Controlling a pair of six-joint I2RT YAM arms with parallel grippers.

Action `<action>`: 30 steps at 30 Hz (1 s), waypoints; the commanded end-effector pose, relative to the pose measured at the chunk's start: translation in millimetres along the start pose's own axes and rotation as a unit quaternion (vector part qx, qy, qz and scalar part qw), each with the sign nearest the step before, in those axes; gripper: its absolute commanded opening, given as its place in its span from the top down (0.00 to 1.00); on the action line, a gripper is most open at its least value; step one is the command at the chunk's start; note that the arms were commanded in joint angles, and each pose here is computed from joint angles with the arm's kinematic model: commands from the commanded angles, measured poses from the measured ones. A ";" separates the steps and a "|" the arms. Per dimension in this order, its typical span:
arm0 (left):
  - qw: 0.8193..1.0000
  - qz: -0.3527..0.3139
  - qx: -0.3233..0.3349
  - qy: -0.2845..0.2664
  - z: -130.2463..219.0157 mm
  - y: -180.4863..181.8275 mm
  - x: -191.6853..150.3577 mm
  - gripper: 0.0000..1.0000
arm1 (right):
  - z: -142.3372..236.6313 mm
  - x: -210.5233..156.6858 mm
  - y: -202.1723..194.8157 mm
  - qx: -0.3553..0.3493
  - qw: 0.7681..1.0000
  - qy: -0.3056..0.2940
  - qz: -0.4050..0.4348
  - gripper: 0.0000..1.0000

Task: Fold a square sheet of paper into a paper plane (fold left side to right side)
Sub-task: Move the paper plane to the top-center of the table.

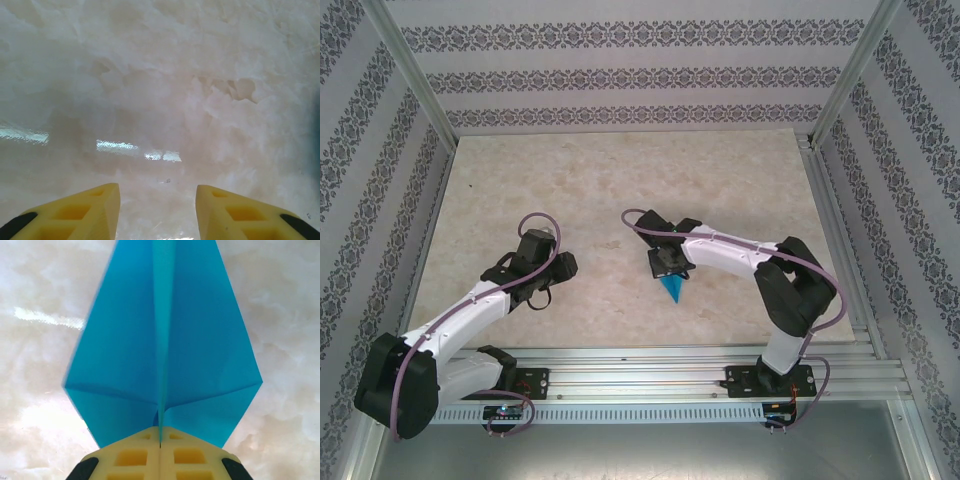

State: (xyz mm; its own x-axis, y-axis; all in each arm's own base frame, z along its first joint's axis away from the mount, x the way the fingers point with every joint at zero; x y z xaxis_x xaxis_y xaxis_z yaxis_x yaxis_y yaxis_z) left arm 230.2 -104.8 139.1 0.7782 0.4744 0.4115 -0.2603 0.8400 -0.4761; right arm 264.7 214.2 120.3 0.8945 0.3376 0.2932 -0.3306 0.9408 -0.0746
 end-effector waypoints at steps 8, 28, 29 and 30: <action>1.000 -0.006 0.007 -0.008 0.5 -2.8 9.1 0.55 | -14.9 -2.7 -15.4 0.049 0.999 0.010 -0.004 0.93; 1.000 -0.009 0.013 -0.005 -1.6 -1.9 8.6 0.54 | -22.9 -11.5 -14.1 0.046 0.997 0.055 -0.017 0.75; 1.000 -0.009 0.012 -0.006 -1.9 -2.1 8.7 0.53 | -20.3 -10.1 -14.1 0.046 0.997 0.052 -0.018 0.75; 1.000 -0.009 0.013 -0.005 -2.3 -1.9 8.5 0.53 | -17.0 -8.3 -13.5 0.047 0.998 0.048 -0.017 0.74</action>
State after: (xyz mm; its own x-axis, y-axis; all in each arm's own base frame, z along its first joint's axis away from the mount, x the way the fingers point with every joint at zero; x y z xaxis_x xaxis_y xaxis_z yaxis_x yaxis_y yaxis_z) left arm 230.8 -104.3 132.6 0.7890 0.4657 0.4007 -0.2724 0.8498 -0.4512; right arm 264.7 196.4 90.6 0.9278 0.3256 0.1819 -0.3324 0.9431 0.0074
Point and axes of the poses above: each hand's point on the last joint's axis, 136 mm out from that joint toward the fingers, its own z axis back along the fingers, its own y axis along the line the jaws close on, x = y × z, the point moved 7 cm from there along z, back along the fingers, and after that the axes turned 8 degrees about z, right-handed, at the moved point
